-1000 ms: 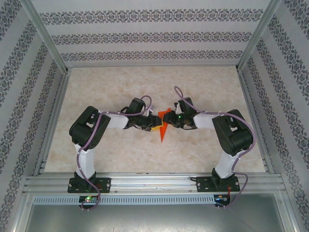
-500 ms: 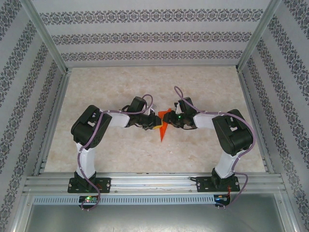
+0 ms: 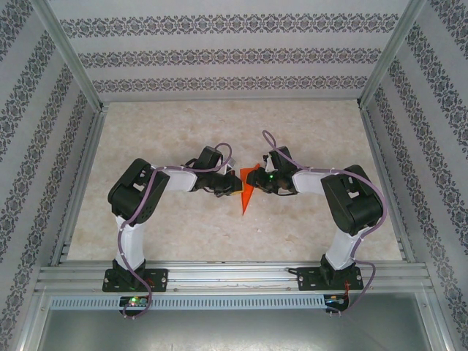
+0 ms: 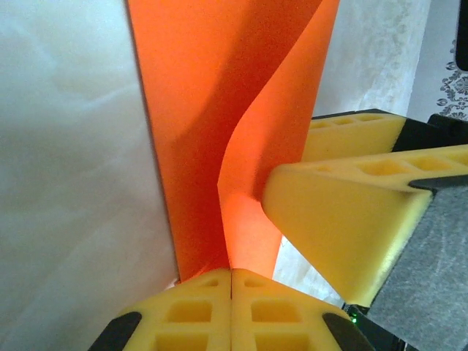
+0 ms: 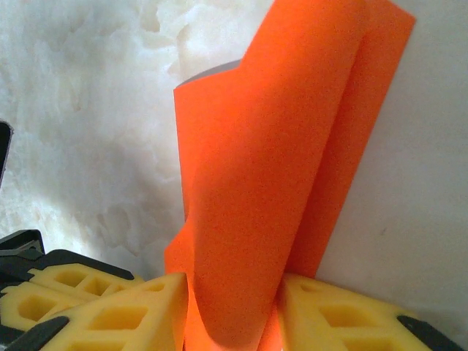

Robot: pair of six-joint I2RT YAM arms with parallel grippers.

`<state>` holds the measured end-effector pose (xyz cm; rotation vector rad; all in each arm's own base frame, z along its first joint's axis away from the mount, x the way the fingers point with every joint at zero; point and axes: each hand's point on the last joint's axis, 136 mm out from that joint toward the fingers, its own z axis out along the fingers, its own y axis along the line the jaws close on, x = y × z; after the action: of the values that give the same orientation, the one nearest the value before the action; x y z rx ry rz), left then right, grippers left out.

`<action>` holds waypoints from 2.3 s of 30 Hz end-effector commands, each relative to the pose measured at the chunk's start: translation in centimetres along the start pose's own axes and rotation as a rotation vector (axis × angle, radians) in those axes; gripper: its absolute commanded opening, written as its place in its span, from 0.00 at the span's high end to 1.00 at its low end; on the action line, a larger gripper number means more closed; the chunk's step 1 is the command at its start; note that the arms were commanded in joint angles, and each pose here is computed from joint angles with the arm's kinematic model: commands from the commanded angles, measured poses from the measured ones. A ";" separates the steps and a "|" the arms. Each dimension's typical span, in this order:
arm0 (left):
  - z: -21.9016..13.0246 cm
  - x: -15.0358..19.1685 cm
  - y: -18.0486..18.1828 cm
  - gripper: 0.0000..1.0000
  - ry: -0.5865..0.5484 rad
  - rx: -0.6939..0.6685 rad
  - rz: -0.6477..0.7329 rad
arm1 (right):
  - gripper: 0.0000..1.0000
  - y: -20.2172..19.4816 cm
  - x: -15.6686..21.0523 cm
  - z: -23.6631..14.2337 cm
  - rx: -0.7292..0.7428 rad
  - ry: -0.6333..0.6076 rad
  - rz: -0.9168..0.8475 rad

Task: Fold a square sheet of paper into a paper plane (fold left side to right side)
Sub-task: Fold the wing for the fifth time at the center of the table.

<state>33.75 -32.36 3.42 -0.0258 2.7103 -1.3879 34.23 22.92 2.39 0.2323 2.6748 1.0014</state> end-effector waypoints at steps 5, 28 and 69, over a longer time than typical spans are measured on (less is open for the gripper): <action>0.0 -0.4 1.8 0.94 0.003 -0.062 0.000 | 0.61 -2.7 1.8 1.1 0.110 0.057 0.005; 0.6 -0.3 1.3 0.95 0.015 -0.047 0.033 | 0.61 -2.1 1.7 1.4 0.106 0.068 -0.003; 0.2 0.5 0.3 0.96 0.010 -0.068 0.084 | 0.61 -2.6 2.1 2.0 0.117 0.094 -0.001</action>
<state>33.55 -32.37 3.30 0.0541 2.7201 -1.3132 34.26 23.08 2.08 0.2192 2.7238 0.9613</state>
